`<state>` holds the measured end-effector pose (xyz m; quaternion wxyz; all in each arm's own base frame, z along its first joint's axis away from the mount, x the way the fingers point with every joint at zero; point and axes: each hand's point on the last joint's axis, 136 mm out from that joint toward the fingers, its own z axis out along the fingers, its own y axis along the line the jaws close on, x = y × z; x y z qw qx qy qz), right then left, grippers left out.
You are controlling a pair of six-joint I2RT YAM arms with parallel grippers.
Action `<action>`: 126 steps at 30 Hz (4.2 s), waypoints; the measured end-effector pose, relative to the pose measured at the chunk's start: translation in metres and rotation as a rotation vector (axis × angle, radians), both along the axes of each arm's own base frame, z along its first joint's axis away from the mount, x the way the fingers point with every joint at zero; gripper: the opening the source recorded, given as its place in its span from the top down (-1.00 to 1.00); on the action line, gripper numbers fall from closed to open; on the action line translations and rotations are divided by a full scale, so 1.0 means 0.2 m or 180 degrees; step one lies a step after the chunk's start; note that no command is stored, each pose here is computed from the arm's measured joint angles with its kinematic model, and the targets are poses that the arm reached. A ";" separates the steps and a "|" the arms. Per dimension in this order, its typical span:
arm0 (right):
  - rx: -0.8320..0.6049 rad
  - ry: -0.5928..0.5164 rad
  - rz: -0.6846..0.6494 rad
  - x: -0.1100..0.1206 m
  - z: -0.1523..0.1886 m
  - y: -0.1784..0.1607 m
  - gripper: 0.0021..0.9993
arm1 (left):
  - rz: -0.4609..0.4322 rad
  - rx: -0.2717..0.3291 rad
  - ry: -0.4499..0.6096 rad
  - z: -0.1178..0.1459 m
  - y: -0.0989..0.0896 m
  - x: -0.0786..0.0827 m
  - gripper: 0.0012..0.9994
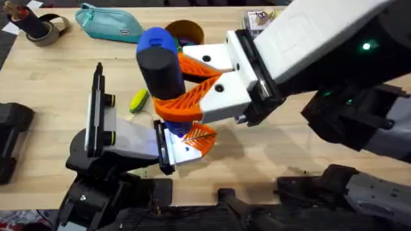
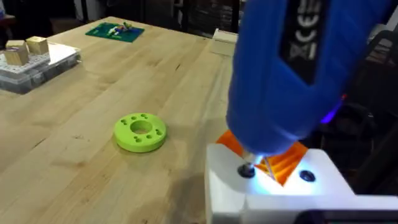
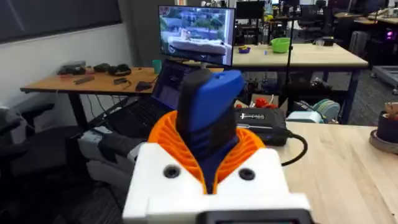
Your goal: Pick up the gripper from the table and insert it into the empty holder that is missing its gripper. Then pick up a screw, insert it into the mounting hole, and use the screwdriver to tighten it. Finally, clean up the table by picking up the vegetable and placing it into the bucket.
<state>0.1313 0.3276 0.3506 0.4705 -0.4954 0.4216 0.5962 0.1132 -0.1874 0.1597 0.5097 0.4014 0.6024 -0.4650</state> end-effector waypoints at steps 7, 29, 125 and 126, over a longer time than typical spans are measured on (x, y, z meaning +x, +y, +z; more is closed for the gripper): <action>-0.0005 0.0032 -0.0020 0.01 0.00 0.00 0.93 | -0.0003 0.0004 -0.0017 0.00 0.00 0.00 0.98; -0.0182 0.0332 -0.0185 0.15 0.26 -0.01 0.93 | -0.0002 0.0003 -0.0016 0.00 0.00 0.00 0.98; -0.0796 -0.0467 -0.0513 0.26 0.14 -0.10 0.93 | 0.0002 0.0003 -0.0014 0.00 0.00 0.00 0.98; -0.0796 -0.0467 -0.0513 0.26 0.14 -0.10 0.93 | 0.0002 0.0003 -0.0014 0.00 0.00 0.00 0.98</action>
